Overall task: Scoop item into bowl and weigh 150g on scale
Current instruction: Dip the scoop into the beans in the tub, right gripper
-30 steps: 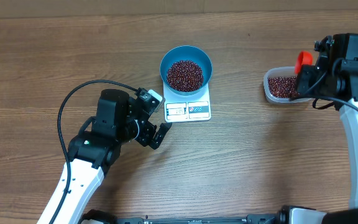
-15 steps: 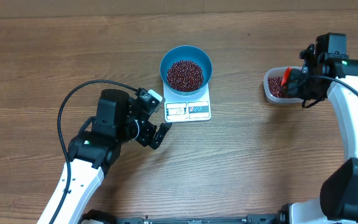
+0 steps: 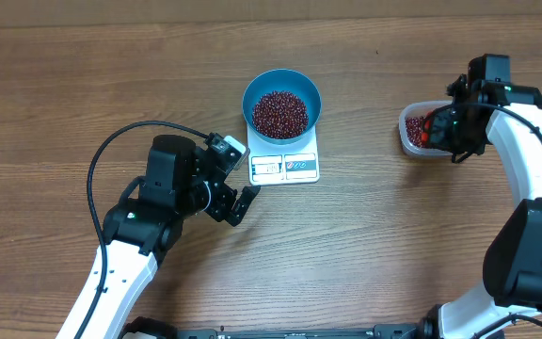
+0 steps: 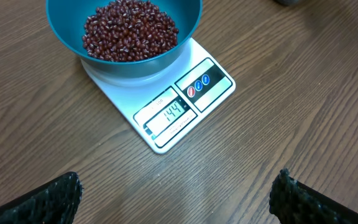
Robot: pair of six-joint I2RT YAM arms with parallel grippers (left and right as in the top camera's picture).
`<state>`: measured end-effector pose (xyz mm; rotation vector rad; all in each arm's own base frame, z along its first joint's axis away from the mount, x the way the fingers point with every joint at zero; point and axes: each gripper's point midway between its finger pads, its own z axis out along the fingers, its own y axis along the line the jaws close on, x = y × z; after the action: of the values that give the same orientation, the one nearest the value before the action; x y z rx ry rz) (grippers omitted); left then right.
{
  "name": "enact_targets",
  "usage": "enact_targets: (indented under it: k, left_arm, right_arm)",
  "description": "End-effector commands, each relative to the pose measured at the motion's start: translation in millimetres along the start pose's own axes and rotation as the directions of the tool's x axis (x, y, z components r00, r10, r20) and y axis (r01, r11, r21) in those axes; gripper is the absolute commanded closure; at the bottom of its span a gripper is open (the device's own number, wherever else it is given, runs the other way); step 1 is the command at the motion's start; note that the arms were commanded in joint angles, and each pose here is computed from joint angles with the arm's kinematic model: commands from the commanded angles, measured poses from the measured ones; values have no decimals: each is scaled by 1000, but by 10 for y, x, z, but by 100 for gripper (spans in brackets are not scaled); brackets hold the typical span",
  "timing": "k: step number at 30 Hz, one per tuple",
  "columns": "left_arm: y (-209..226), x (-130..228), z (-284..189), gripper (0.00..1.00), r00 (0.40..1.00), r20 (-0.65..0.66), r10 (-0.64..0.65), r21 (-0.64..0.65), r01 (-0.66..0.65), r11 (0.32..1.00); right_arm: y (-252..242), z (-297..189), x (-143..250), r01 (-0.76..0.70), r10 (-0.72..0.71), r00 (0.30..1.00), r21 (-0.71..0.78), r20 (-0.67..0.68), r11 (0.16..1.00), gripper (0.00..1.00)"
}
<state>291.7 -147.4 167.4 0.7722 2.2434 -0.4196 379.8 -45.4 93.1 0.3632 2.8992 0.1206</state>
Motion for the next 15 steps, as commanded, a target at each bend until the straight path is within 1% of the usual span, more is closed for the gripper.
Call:
enact_targets:
  k: [1, 7, 11, 15]
  left_arm:
    - [7, 22, 16, 0, 1000, -5, -20, 5, 20, 1000]
    - [6, 23, 16, 0, 1000, -6, -20, 5, 20, 1000]
    - [6, 25, 16, 0, 1000, -6, -20, 5, 20, 1000]
    - [6, 23, 16, 1, 1000, -6, -20, 5, 20, 1000]
  right_arm:
    - [-48, 41, 14, -24, 24, 1000, -7, -10, 1000, 96]
    - [128, 31, 8, -11, 10, 1000, -108, -11, 994, 96]
    - [313, 0, 16, 22, -25, 1000, -217, -11, 976, 96]
    - [329, -4, 28, 20, -24, 1000, -227, -16, 974, 96]
